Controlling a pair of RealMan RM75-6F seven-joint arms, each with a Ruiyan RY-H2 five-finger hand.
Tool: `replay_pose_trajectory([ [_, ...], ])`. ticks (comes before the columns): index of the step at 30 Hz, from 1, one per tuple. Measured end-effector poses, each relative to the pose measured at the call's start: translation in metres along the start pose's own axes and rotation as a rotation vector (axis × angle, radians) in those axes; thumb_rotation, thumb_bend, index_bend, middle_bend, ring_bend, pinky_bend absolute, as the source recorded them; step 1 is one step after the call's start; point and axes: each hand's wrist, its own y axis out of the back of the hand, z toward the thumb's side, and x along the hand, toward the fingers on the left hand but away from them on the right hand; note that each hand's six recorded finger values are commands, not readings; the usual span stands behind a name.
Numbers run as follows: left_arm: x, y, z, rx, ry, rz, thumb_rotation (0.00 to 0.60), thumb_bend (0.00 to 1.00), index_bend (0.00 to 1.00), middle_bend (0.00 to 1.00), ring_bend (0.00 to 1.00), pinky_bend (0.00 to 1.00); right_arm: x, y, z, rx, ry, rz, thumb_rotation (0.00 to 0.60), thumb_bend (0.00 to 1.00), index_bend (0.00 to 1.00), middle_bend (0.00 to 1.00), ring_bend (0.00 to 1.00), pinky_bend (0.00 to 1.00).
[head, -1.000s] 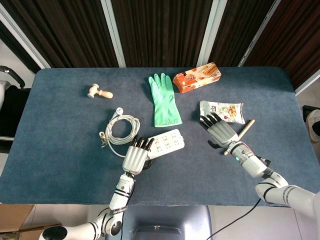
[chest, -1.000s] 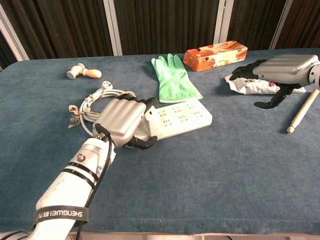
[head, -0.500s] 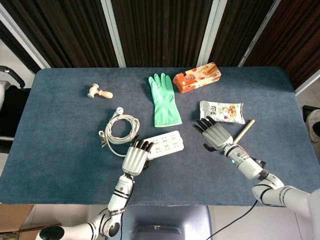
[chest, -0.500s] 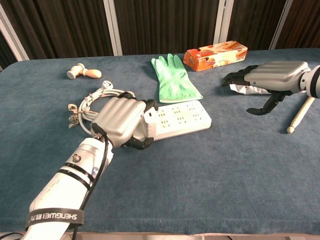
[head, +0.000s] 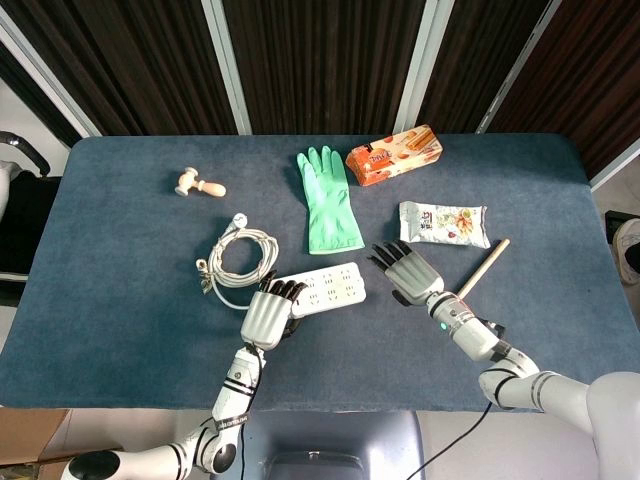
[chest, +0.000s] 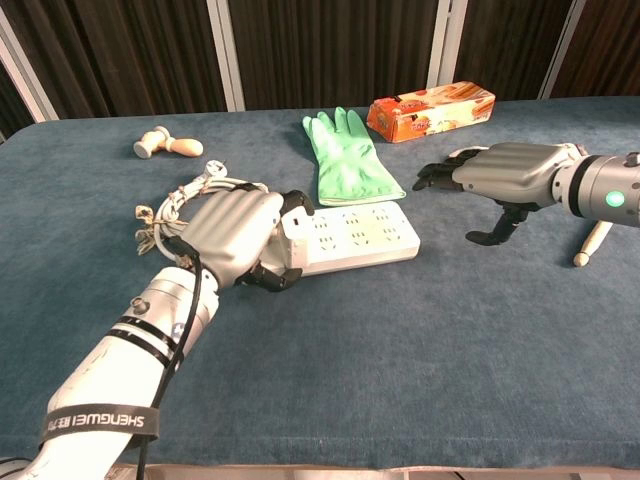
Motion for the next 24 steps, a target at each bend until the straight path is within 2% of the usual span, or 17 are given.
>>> replay_pose_trajectory([
  [6,0.000,0.002,-0.002,-0.002,0.002,0.006,0.600,0.45,0.42,0.47,0.33,0.17,-0.008,0.004,0.012,-0.026,0.018,-0.015,0.600,0.53,0.10,0.07,0.00,0.00],
  [8,0.000,0.002,-0.002,-0.004,0.001,0.007,0.600,0.45,0.42,0.47,0.33,0.17,-0.009,0.004,0.017,-0.027,0.030,-0.015,0.600,0.58,0.12,0.08,0.00,0.00],
  [12,-0.001,0.003,-0.004,-0.021,0.006,0.006,0.600,0.44,0.42,0.47,0.33,0.17,-0.015,0.001,0.037,-0.020,0.091,0.009,0.600,0.76,0.13,0.09,0.00,0.00],
  [14,-0.001,0.004,-0.005,-0.027,0.010,0.005,0.600,0.44,0.42,0.47,0.33,0.17,-0.016,0.000,0.045,-0.025,0.113,0.018,0.600,0.82,0.15,0.10,0.00,0.00],
  [18,-0.001,0.005,-0.006,-0.041,0.015,0.004,0.600,0.44,0.42,0.47,0.33,0.17,-0.020,0.001,0.063,-0.011,0.162,0.016,0.600,0.83,0.15,0.10,0.00,0.00],
  [24,-0.002,0.005,-0.007,-0.062,0.020,-0.007,0.600,0.44,0.42,0.47,0.33,0.17,-0.024,-0.001,0.073,0.033,0.181,0.030,0.600,0.88,0.15,0.10,0.00,0.00],
])
